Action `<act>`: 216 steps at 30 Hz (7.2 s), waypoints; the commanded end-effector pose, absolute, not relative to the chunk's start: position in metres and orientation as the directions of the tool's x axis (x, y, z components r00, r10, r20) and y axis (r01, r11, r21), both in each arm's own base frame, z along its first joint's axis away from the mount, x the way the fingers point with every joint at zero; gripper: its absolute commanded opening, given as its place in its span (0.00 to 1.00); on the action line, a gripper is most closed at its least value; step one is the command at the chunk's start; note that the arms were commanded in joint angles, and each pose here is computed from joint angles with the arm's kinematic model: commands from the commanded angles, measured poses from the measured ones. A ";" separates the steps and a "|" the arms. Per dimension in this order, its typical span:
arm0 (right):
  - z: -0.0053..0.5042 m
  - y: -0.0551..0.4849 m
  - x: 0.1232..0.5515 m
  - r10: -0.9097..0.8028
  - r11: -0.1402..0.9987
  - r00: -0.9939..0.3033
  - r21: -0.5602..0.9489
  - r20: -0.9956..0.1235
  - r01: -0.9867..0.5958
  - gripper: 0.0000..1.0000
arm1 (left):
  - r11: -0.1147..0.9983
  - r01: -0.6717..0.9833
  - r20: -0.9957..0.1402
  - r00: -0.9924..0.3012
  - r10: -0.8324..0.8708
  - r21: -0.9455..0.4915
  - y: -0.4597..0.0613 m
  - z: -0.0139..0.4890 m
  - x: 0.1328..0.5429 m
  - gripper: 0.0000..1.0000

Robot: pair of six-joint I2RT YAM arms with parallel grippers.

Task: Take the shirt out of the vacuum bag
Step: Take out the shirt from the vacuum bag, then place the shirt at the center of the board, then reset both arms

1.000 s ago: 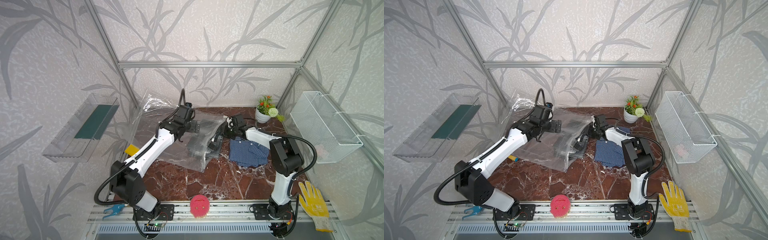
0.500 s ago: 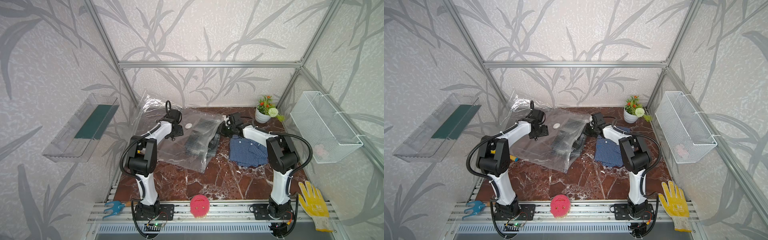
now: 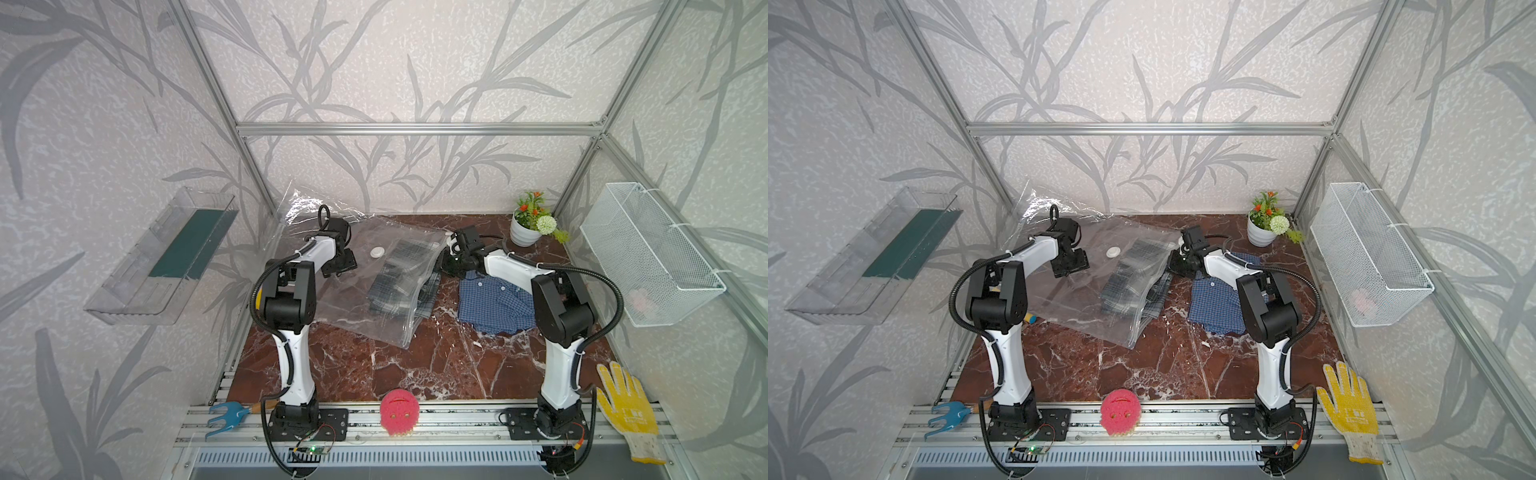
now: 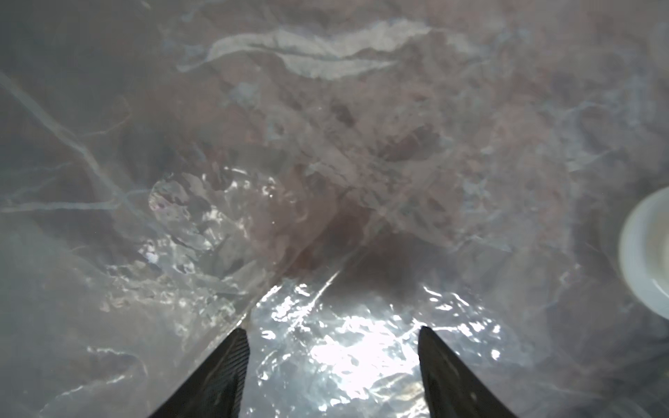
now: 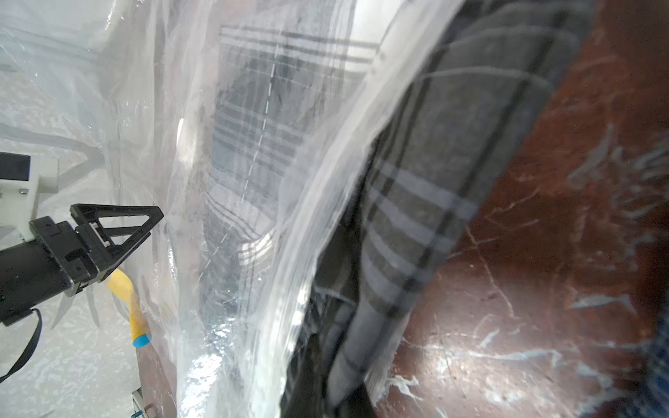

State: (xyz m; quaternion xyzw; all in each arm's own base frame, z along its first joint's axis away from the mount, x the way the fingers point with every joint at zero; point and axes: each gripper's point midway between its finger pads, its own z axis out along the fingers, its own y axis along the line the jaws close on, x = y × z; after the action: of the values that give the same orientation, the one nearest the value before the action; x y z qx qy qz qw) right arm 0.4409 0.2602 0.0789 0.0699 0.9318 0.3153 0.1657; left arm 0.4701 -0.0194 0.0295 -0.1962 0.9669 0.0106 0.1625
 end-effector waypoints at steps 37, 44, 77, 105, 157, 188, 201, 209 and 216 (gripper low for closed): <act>0.168 0.086 0.392 0.118 0.881 -0.971 0.473 -0.208 0.006 0.00 | 0.902 -0.426 -0.269 -0.862 -0.429 -0.075 -0.016 -0.003 0.463 0.57; 0.190 0.084 0.387 0.142 0.870 -0.964 0.493 -0.224 0.013 0.00 | 0.902 -0.424 -0.274 -0.861 -0.429 -0.080 -0.017 -0.003 0.462 0.57; 0.089 -0.033 0.421 0.125 0.955 -0.979 0.289 -0.162 0.074 0.00 | 0.909 -0.405 -0.269 -0.869 -0.416 -0.098 -0.021 -0.005 0.463 0.59; 0.129 -0.076 0.414 0.210 0.972 -0.896 -0.016 -0.390 0.235 0.74 | 0.949 -0.278 -0.496 -0.809 -0.316 -0.151 -0.039 0.065 0.470 0.77; 0.089 0.032 0.396 -0.112 0.993 -0.395 -0.084 -0.912 -0.086 0.99 | 0.958 -0.281 -0.901 -0.426 -0.080 0.048 0.050 0.097 0.399 0.99; 0.090 0.020 0.394 -0.081 0.997 -0.380 -0.083 -0.921 -0.012 0.99 | 0.959 -0.280 -0.902 -0.425 -0.073 0.054 0.049 0.097 0.398 0.99; 0.089 0.046 0.395 -0.141 0.980 -0.380 -0.074 -0.914 -0.187 0.99 | 0.959 -0.279 -0.902 -0.425 -0.072 0.056 0.049 0.098 0.398 0.99; 0.089 0.034 0.397 -0.112 0.991 -0.389 -0.073 -0.914 -0.113 0.99 | 0.959 -0.279 -0.901 -0.428 -0.072 0.057 0.049 0.097 0.399 0.99; 0.089 0.039 0.396 -0.120 0.987 -0.385 -0.067 -0.915 -0.149 0.99 | 0.959 -0.279 -0.902 -0.426 -0.074 0.053 0.049 0.098 0.398 0.99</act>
State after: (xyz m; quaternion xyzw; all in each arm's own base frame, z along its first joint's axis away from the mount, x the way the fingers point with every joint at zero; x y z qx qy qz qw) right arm 0.3906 0.0371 0.0768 -0.0742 0.8411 0.0069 0.5358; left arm 0.3928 0.0493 0.0846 -0.1067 0.8483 0.0973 0.5094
